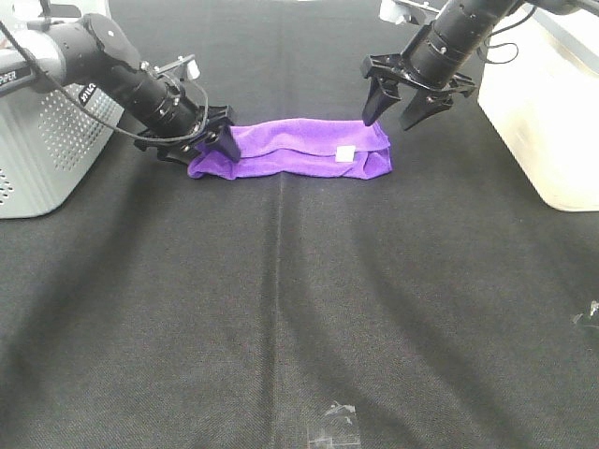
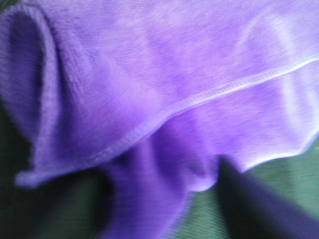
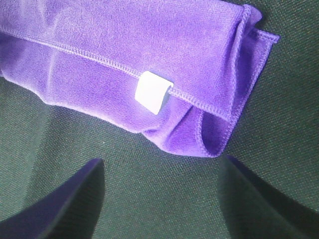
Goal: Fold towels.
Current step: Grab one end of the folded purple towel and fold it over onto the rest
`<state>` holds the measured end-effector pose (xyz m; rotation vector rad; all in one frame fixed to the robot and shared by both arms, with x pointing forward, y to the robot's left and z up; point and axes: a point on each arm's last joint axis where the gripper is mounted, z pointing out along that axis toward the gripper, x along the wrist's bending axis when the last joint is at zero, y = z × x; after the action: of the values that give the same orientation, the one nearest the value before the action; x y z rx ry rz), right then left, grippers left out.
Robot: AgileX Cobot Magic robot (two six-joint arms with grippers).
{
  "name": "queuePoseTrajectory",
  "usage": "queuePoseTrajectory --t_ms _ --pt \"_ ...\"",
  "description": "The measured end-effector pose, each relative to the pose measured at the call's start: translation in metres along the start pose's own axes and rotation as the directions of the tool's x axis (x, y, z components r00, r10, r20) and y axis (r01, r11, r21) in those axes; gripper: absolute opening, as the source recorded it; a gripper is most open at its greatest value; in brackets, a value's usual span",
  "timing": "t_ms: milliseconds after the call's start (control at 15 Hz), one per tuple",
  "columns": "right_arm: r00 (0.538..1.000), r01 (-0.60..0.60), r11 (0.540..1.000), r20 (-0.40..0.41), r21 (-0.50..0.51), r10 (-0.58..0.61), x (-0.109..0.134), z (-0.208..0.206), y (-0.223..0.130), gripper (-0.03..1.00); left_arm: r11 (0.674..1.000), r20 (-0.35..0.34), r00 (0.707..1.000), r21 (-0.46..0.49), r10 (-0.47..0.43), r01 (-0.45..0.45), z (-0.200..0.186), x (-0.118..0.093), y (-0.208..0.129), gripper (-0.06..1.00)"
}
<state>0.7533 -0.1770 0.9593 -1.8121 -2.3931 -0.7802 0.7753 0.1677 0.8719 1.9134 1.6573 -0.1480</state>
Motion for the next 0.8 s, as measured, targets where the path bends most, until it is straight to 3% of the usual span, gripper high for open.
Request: queuePoseTrajectory --t_ms 67,200,267,400,600,800 --pt "1.000 -0.002 1.000 -0.005 0.001 0.002 0.000 0.000 0.000 0.65 1.000 -0.018 1.000 0.005 0.012 -0.012 0.000 0.002 -0.001 0.41" --pt "1.000 -0.002 1.000 -0.008 0.015 0.002 0.001 0.000 -0.001 0.65 0.999 -0.045 0.998 0.016 0.041 -0.041 0.002 0.005 -0.002 0.07" --pt "1.000 -0.002 1.000 -0.010 0.025 0.002 0.001 0.000 -0.002 0.65 0.998 -0.050 0.997 0.019 0.058 -0.057 0.002 0.006 -0.002 0.03" --pt "1.000 -0.002 0.999 -0.016 0.052 0.002 0.001 0.000 -0.005 0.65 0.993 -0.086 0.990 0.045 0.115 -0.111 -0.005 0.006 0.001 0.02" --pt "1.000 0.008 0.999 -0.018 0.044 -0.007 0.006 -0.012 -0.003 0.65 0.970 -0.212 0.947 0.087 0.243 -0.229 -0.039 0.000 0.018 0.02" --pt "1.000 0.017 1.000 -0.017 0.019 -0.017 0.011 -0.025 0.000 0.65 0.964 -0.247 0.932 0.072 0.265 -0.255 -0.056 -0.006 0.027 0.02"
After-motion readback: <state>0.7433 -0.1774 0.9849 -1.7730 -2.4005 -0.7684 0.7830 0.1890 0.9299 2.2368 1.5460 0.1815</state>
